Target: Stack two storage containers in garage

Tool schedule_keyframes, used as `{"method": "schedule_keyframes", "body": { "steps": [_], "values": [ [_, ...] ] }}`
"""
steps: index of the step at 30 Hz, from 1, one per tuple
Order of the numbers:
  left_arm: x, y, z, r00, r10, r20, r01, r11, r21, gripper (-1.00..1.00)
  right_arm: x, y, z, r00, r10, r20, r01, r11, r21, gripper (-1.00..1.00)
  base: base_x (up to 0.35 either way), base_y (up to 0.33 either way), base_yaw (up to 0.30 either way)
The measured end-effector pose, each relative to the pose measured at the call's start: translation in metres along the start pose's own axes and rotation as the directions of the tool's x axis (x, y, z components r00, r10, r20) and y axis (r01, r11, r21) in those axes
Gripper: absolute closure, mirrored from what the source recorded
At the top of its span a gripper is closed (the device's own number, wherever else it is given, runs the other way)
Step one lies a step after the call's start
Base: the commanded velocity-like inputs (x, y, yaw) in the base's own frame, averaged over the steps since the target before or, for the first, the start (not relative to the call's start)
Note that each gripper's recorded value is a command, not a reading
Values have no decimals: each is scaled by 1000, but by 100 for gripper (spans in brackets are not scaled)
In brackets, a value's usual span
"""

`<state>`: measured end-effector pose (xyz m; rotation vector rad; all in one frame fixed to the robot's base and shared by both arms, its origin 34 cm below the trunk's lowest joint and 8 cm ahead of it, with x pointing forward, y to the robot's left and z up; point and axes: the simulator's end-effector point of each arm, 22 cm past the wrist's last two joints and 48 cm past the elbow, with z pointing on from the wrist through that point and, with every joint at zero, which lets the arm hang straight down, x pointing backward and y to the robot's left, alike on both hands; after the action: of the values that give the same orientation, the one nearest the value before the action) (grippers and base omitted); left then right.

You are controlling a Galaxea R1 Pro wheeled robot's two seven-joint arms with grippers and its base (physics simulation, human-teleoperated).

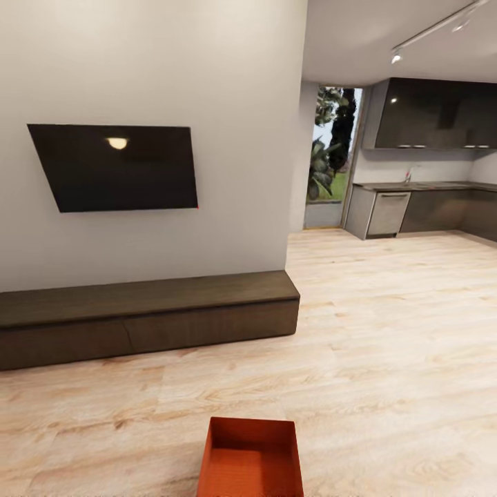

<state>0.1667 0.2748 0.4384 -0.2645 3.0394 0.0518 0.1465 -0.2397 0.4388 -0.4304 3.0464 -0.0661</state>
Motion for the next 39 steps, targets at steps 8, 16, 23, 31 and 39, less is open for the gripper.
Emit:
{"method": "schedule_keyframes", "body": {
  "steps": [8, 16, 23, 31, 39],
  "values": [
    [5, 0, 0, 1000, 0, -13, 0, 1000, -2, -100, 5, 1, 0, 1000, 0, -13, 0, 1000, -3, -100, 0, 0, 0],
    [10, 1, 0, 1000, 1, -26, -1, 1000, -3, -100, 10, 2, -1, 1000, -1, -25, 1, 1000, -7, -100, 0, 0, 0],
    [14, 2, -1, 999, 2, -37, -2, 1000, -6, -100, 14, 4, -1, 999, -1, -36, 1, 1000, -10, -100, 0, 0, 0],
    [19, 3, -1, 999, 2, -50, -2, 1000, -8, -100, 19, 5, -1, 999, -2, -48, 1, 1000, -14, -100, 0, 0, 0],
    [24, 4, -1, 998, 2, -62, -3, 1000, -10, -100, 23, 6, -2, 998, -3, -61, 2, 1000, -17, -100, 0, 0, 0]
  ]
}}
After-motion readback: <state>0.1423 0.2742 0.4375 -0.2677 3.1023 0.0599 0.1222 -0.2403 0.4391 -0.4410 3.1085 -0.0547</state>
